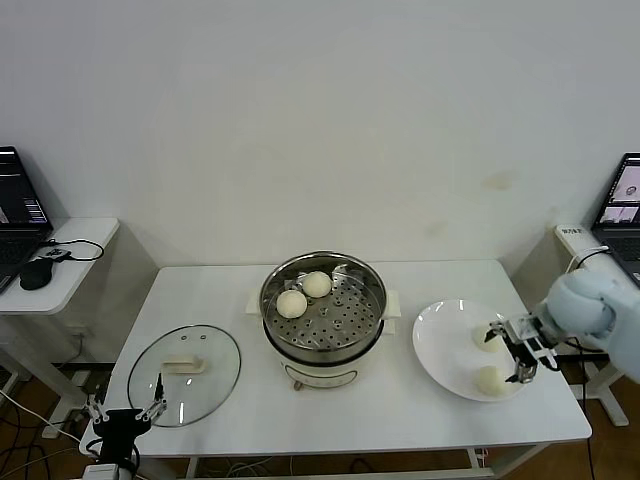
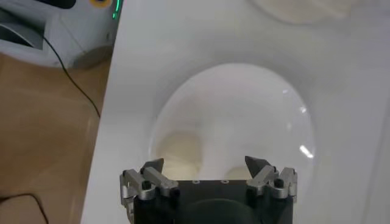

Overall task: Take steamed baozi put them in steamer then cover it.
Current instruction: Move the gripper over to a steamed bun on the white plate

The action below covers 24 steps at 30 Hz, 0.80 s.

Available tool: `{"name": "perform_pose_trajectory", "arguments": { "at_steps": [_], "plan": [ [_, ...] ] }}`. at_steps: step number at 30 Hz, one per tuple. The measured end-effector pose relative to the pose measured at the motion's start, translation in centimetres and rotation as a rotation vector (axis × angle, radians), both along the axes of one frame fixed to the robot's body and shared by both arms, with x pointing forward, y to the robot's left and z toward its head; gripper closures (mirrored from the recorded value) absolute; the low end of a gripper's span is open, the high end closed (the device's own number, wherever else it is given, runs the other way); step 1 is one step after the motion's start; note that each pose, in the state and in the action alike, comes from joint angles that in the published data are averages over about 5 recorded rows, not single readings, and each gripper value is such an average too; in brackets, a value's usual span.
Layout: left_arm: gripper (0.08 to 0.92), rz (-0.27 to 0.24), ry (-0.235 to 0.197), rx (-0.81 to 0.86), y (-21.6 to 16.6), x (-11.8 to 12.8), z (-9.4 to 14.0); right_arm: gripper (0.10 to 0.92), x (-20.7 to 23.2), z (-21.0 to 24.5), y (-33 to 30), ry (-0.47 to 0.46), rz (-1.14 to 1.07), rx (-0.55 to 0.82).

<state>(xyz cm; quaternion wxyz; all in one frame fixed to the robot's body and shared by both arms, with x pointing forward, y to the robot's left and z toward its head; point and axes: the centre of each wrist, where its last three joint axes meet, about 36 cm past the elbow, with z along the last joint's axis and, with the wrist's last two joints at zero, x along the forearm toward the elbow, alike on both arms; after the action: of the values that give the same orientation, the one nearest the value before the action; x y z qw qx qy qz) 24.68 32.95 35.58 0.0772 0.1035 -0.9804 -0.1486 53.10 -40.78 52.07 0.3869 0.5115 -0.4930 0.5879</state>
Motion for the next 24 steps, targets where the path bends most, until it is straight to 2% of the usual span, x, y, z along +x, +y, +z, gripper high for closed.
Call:
{"name": "perform_pose_trajectory", "arguments": {
  "at_steps": [16, 24],
  "plan": [
    [0.177, 0.014, 0.008, 0.014, 0.8, 0.2, -0.5, 0.208, 1.5, -5.3, -0.4, 0.046, -0.072, -0.007],
    [0.177, 0.015, 0.008, 0.014, 0.9, 0.5, -0.6, 0.323, 1.7, -6.4, -0.5, 0.072, -0.101, -0.005]
  ]
}}
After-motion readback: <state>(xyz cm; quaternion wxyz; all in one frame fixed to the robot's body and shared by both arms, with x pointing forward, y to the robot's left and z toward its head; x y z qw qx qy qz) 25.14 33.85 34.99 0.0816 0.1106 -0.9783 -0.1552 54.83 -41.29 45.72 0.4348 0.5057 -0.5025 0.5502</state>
